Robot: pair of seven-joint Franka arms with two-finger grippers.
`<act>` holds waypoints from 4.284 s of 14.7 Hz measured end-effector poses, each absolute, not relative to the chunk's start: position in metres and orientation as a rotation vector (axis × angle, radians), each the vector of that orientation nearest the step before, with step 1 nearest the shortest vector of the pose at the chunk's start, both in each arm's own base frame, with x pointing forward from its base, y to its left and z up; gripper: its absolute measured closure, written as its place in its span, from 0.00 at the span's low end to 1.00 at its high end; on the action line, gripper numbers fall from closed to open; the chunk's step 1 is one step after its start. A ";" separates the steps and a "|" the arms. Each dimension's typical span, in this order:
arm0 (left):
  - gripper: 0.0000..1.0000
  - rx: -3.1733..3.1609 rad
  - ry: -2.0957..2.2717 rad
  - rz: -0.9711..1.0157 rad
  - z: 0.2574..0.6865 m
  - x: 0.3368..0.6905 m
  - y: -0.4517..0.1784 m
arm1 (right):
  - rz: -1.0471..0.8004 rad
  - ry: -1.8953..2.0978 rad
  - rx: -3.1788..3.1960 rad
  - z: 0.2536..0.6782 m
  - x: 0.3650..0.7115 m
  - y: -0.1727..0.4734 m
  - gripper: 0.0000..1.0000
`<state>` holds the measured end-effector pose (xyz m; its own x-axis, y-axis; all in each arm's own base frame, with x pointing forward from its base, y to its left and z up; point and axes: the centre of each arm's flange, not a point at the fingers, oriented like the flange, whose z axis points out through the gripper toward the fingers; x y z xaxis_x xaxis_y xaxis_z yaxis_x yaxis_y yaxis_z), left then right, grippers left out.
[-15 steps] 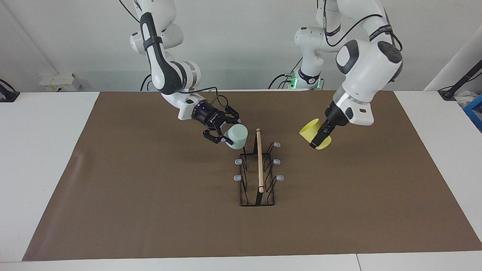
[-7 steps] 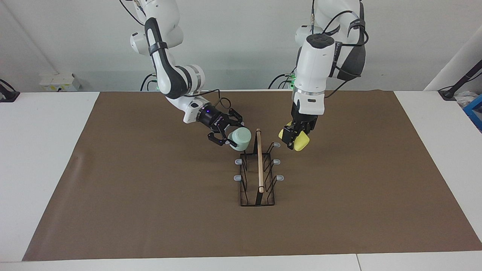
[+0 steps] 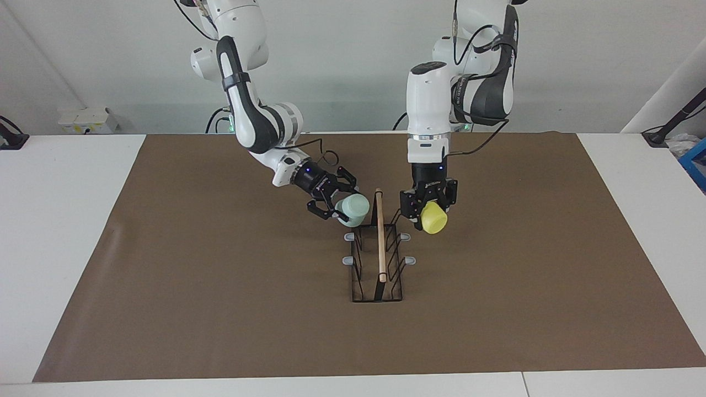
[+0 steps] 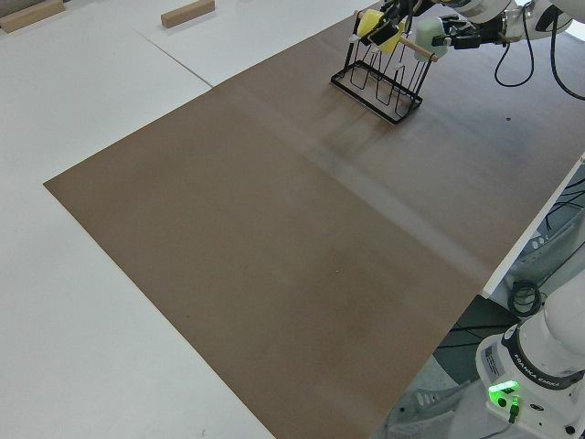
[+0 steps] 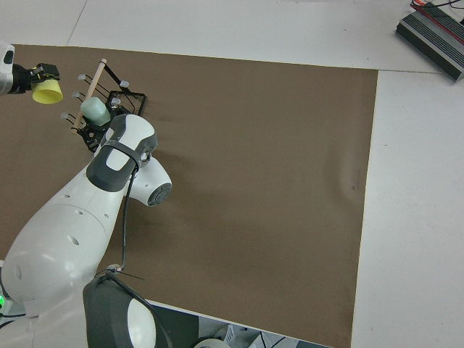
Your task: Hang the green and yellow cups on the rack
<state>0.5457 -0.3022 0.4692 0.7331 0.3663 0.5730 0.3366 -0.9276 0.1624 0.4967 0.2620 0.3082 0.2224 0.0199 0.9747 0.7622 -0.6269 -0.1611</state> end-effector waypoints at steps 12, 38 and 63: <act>0.33 2.830 0.706 1.301 0.407 0.487 -0.343 | -1.511 -0.756 -1.996 0.356 0.498 0.236 0.00; 0.00 2.864 0.709 1.238 0.436 0.481 -0.338 | -0.754 -1.927 -2.379 0.459 0.584 -0.053 0.00; 0.00 3.152 -0.203 0.157 0.538 0.537 0.007 | -0.004 0.035 -3.219 0.605 0.542 0.024 0.00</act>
<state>0.5368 0.0075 0.5380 0.9868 -0.1292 0.0978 -0.1271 -0.9915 -0.0269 0.5420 0.0245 0.6054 0.9998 -0.0219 0.0031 -0.0221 -0.9967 0.0778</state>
